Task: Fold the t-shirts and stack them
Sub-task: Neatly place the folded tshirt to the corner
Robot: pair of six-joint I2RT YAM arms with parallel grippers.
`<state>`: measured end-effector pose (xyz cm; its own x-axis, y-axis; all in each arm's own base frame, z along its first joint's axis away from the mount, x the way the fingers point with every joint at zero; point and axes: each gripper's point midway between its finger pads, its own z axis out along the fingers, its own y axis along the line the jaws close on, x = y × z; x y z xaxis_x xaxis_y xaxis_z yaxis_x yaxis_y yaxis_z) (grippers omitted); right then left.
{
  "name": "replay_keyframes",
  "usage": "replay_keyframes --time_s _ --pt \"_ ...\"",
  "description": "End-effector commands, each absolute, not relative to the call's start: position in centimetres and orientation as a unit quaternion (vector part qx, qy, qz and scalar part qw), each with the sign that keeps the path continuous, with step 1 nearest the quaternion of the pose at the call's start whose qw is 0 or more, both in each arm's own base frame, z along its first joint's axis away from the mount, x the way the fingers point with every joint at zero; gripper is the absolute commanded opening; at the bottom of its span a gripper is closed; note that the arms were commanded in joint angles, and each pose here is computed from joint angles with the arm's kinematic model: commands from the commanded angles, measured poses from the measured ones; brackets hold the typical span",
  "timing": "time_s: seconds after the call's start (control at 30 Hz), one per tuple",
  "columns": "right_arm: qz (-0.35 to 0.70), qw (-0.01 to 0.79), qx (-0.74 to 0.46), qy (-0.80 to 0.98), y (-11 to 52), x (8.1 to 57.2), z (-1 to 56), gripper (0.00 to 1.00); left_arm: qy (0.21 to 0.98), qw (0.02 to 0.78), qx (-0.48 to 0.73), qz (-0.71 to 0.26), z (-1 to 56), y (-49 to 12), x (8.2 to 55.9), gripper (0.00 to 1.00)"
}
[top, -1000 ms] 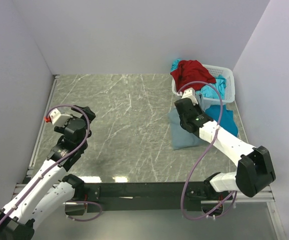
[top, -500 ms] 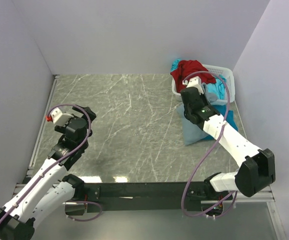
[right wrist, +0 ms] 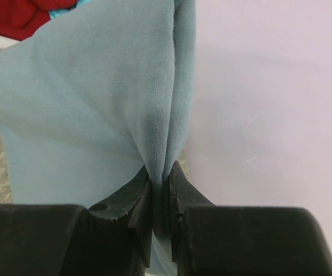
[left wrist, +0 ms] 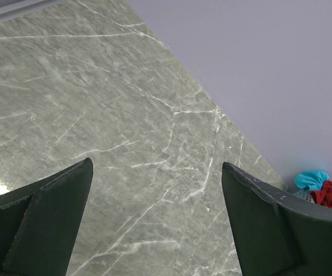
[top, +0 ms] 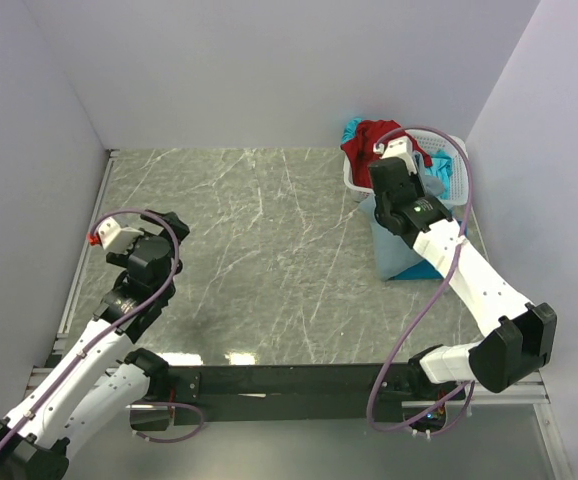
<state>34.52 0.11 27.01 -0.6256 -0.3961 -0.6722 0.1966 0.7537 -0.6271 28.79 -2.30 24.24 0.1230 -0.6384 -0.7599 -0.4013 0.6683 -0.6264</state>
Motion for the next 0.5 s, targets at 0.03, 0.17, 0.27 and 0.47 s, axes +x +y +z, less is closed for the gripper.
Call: replay_keyframes --time_s 0.03,0.17,0.27,0.47 --pt "-0.343 0.446 -0.038 0.825 -0.5 34.8 29.3 0.0 0.642 0.646 -0.402 -0.09 25.2 -1.9 29.0 0.99" --pt "-0.336 0.443 -0.043 0.83 -0.8 35.1 29.3 0.0 0.647 0.643 -0.4 -0.085 25.0 -2.0 29.2 1.0" --pt "-0.329 0.434 -0.053 0.837 -1.0 35.4 28.6 0.0 0.647 0.643 -0.4 -0.084 25.0 -2.0 29.2 0.99" --pt "-0.353 0.414 -0.035 0.838 -3.1 35.9 28.1 0.0 0.646 0.644 -0.403 -0.079 24.9 -1.8 29.2 0.99"
